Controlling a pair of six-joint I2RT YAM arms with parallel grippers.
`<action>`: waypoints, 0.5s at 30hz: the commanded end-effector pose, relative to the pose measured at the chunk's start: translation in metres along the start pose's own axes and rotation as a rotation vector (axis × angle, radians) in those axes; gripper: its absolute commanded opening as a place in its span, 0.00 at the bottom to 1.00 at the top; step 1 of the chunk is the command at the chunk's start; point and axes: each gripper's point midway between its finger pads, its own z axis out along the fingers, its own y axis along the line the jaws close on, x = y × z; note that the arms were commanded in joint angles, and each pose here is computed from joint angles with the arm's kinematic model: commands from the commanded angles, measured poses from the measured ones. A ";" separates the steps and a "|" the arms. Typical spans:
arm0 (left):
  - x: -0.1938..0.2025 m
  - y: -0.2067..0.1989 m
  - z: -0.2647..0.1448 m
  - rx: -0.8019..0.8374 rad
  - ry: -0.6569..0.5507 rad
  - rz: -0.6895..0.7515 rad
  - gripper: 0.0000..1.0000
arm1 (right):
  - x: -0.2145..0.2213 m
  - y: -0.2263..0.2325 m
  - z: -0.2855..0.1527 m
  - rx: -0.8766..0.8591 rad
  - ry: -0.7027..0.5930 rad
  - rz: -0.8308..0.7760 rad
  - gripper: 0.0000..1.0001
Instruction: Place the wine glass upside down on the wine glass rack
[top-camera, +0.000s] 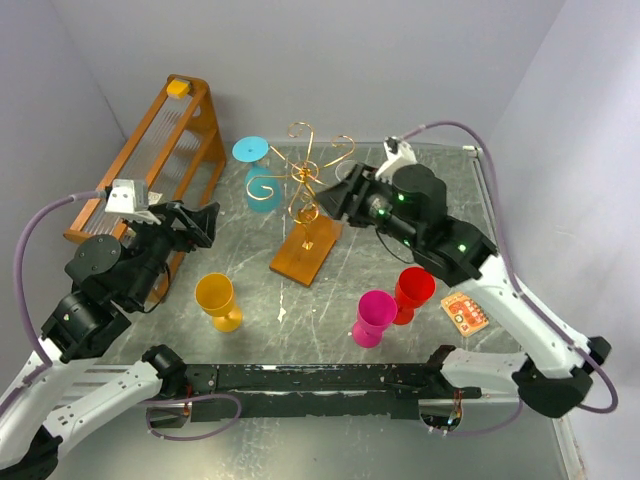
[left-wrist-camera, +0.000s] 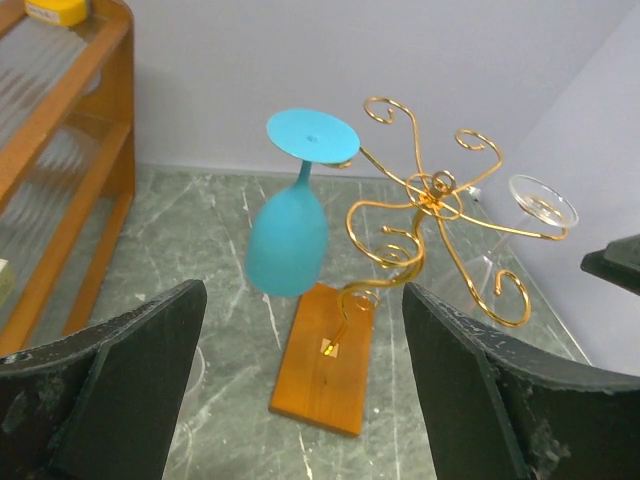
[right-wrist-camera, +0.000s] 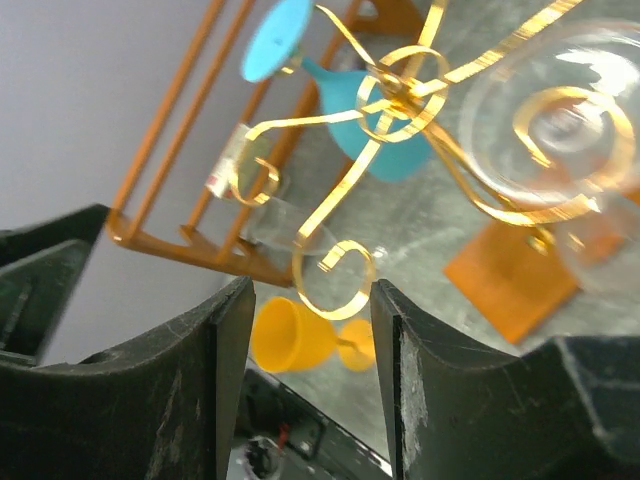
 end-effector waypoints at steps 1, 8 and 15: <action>0.016 -0.012 -0.009 0.075 0.071 -0.050 0.91 | 0.029 -0.079 -0.042 0.314 0.090 -0.120 0.50; 0.029 -0.019 -0.019 0.133 0.121 -0.092 0.91 | 0.035 -0.168 -0.109 0.756 0.062 -0.164 0.51; 0.023 -0.020 -0.023 0.142 0.103 -0.112 0.90 | 0.051 -0.211 -0.136 0.977 0.033 -0.122 0.49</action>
